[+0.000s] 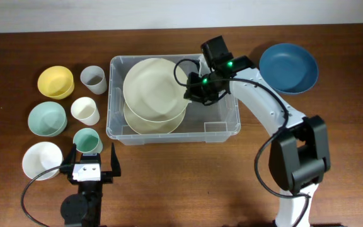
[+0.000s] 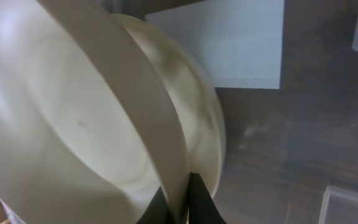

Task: Pack container
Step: 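Lower the bowl onto the first bowl and open the right gripper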

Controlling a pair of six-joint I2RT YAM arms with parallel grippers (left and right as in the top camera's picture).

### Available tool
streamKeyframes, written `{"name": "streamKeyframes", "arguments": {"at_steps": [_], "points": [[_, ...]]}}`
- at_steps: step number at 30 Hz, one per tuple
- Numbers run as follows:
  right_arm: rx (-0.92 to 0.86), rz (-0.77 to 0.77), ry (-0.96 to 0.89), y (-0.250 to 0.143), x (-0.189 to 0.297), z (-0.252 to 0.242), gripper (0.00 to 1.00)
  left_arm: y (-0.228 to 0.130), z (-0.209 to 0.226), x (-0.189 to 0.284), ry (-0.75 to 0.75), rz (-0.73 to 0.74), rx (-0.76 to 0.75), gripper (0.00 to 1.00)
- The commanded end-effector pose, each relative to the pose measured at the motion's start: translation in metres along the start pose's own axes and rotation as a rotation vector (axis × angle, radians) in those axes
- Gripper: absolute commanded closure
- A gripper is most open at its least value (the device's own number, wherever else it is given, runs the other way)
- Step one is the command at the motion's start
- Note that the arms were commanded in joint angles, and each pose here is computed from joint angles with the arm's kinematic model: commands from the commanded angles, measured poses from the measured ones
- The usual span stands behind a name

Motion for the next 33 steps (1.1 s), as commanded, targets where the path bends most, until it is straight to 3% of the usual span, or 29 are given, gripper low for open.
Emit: {"name": "streamKeyframes", "arguments": {"at_steps": [1,13,30,33], "points": [[-0.016,0.025,-0.008,-0.001,-0.014,-0.005,0.96,-0.002,0.001,0.0,0.008,0.0,-0.016,0.01],[-0.019,0.052,0.014,-0.004,-0.023,-0.005,0.9,-0.002,0.001,0.0,0.008,0.0,-0.016,0.01],[-0.008,0.079,0.059,-0.009,-0.027,0.006,0.9,-0.001,0.001,0.0,0.008,0.0,-0.016,0.01],[-0.01,0.083,0.057,-0.009,-0.027,0.005,0.84,-0.002,0.001,0.0,0.008,0.0,-0.016,0.01]]}}
Point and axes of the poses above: each gripper's point midway between its finger pads, its own x axis back along the fingers, its own z axis along the line the jaws close on, y = z × x, the point moved 9 cm from there along x, back along the fingers, and after that the axes turned 13 degrees about x, right-handed, at the moved point
